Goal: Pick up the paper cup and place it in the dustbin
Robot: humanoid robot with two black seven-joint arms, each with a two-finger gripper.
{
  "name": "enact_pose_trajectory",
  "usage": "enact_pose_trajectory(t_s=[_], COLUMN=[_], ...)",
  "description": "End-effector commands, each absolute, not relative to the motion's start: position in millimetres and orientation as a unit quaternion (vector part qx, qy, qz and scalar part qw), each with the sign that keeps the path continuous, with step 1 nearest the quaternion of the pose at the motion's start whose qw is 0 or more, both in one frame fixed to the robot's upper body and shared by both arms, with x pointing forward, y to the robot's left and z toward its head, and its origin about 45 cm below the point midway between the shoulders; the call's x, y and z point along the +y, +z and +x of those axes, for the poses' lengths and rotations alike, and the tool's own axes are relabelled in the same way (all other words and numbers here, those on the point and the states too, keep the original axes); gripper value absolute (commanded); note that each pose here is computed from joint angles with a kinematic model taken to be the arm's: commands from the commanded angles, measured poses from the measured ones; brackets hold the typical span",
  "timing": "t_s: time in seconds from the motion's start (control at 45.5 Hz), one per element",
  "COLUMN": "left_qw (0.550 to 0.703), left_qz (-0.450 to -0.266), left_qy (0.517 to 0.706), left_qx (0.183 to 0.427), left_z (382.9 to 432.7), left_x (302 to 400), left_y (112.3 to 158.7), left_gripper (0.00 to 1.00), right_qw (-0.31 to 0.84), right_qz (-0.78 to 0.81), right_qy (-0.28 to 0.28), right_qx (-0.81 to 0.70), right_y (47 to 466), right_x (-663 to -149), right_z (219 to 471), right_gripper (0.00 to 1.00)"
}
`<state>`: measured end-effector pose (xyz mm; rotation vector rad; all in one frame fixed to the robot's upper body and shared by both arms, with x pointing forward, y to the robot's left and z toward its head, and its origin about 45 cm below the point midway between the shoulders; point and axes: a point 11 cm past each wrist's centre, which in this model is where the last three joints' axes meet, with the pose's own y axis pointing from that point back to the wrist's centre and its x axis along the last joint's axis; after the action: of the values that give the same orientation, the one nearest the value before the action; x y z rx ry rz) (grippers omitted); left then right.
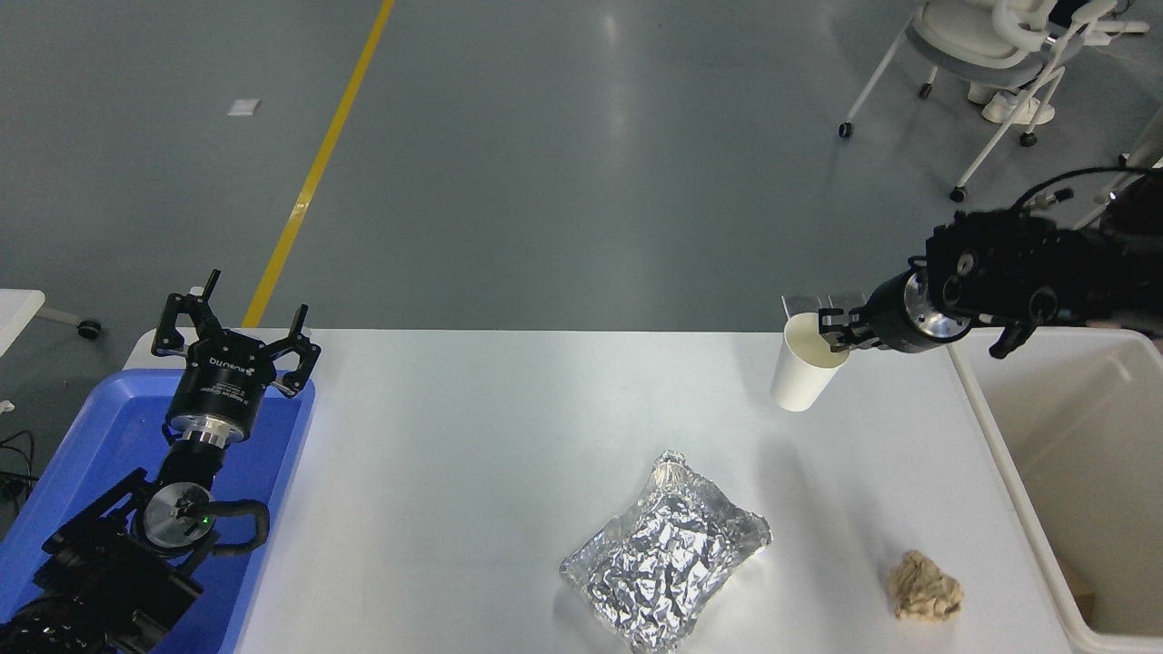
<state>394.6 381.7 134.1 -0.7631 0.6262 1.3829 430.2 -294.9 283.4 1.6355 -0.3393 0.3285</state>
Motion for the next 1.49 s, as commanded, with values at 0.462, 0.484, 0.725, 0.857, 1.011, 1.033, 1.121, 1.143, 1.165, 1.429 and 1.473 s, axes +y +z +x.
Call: enact_pose_trajectory(t_s=[0.462, 0.484, 0.725, 0.857, 1.011, 1.033, 1.121, 1.143, 1.165, 1.429, 1.473], left_qw=[0.66, 0.66, 0.66, 0.66, 0.66, 0.66, 0.66, 0.66, 0.66, 0.661, 0.66], left_qz=[-0.337, -0.337, -0.337, -0.337, -0.337, -0.337, -0.337, -0.337, -0.337, -0.338, -0.337], left_qy=[0.611, 0.612, 0.611, 0.612, 0.611, 0.612, 0.611, 0.612, 0.611, 0.611, 0.611], left_qx=[0.277, 0.277, 0.277, 0.277, 0.277, 0.277, 0.277, 0.277, 0.277, 0.277, 0.277], left_z=[394.3, 394.1, 394.6, 394.1, 394.6, 394.1, 394.6, 394.6, 394.6, 394.8, 394.6], left_x=[381.5, 382.0, 381.7, 381.9, 381.7, 381.9, 381.7, 381.8, 381.7, 381.4, 381.7], left_y=[133.8, 133.4, 134.1, 133.5, 134.1, 133.5, 134.1, 134.0, 134.1, 134.4, 134.1], left_gripper=[1.0, 1.0, 1.0, 1.0, 1.0, 1.0, 1.0, 1.0, 1.0, 1.0, 1.0], right_qw=[0.657, 0.659, 0.688, 0.711, 0.72, 0.722, 0.724, 0.726, 0.728, 0.738, 0.728], right_qz=[0.718, 0.716, 0.681, 0.648, 0.618, 0.612, 0.585, 0.576, 0.566, 0.507, 0.515], right_qy=[0.181, 0.182, 0.171, 0.147, 0.09, 0.082, 0.059, 0.058, 0.056, 0.019, 0.011], right_qx=[-0.139, -0.141, -0.181, -0.231, -0.301, -0.313, -0.359, -0.371, -0.382, -0.445, -0.452], right_y=[456.5, 458.7, 465.5, 462.2, 440.8, 437.3, 415.2, 409.6, 402.1, 259.9, 237.1], right_x=[-273.9, -275.8, -349.9, -427.5, -512.8, -525.2, -569.8, -580.1, -590.2, -645.8, -640.5], right_z=[406.0, 405.7, 397.1, 383.8, 362.9, 359.3, 342.7, 339.0, 334.5, 281.6, 280.7], right_gripper=[0.0, 0.0, 0.0, 0.0, 0.0, 0.0, 0.0, 0.0, 0.0, 0.0, 0.0])
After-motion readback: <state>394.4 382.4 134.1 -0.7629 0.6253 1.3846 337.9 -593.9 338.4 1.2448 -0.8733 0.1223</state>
